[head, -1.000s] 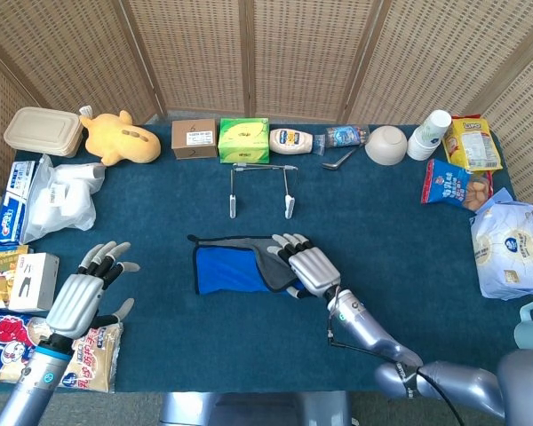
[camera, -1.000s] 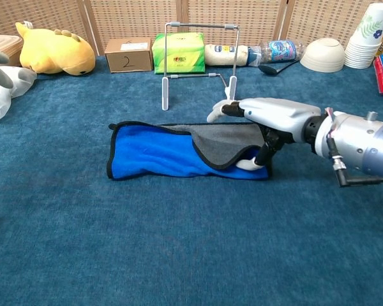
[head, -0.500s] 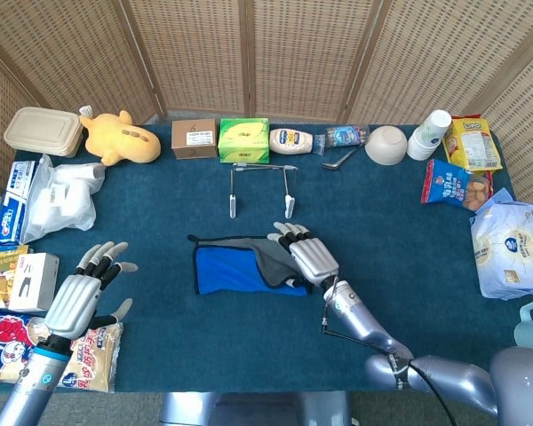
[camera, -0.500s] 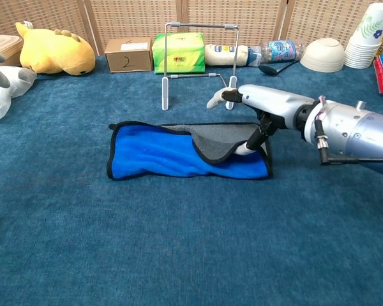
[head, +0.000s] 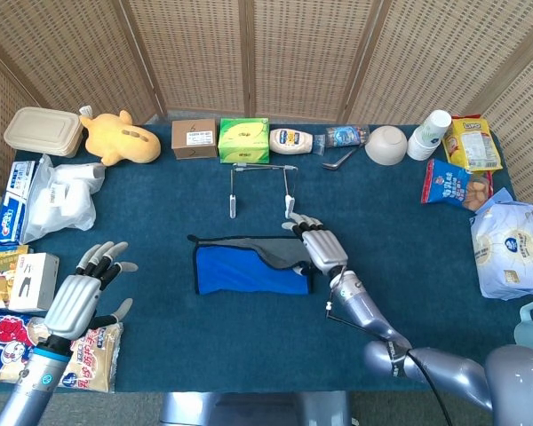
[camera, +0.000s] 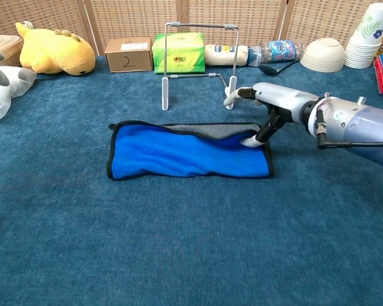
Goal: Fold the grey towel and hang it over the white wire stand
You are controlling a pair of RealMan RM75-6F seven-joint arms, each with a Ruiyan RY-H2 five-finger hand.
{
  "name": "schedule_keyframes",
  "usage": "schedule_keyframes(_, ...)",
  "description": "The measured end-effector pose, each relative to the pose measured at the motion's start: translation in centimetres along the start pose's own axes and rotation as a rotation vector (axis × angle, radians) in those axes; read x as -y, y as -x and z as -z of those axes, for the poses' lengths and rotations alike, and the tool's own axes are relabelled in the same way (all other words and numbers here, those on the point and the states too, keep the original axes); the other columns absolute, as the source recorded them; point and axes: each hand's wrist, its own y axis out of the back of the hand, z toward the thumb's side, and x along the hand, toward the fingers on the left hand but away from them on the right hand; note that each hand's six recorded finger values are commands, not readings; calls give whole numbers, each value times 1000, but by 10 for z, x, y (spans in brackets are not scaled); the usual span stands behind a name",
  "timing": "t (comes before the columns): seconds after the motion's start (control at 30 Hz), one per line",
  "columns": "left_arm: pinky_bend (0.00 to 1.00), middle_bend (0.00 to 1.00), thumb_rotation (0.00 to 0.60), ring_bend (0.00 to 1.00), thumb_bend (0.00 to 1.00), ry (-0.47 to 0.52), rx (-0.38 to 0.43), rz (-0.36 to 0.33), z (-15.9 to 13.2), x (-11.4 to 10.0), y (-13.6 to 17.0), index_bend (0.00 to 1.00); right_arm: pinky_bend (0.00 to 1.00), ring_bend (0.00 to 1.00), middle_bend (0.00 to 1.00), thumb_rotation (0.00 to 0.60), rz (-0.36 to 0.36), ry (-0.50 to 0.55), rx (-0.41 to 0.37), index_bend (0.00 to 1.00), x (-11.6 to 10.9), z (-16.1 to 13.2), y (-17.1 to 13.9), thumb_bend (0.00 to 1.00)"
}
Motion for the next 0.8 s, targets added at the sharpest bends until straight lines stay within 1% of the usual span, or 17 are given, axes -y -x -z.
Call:
schedule_keyframes(0.2,0,101,600,0,439,0,3,-1,-2,0,0,294,0,0,51,600,19,26,21,161,-5,6,1,291)
schedule_keyframes(0.53,0,101,600,0,439,-4,8,-7,-5,-2,1,294,0,0,51,600,41,25,44,157,-11,15,9,290)
schedule_keyframes(0.67,0,101,600,0,438,-3,11,-12,-6,-3,1,294,0,0,51,600,45,25,38,155,-11,13,7,289)
schedule_keyframes(0.8,0,101,600,0,438,1,16,-12,-8,-2,1,294,0,0,48,600,31,6,24,153,-5,10,4,290)
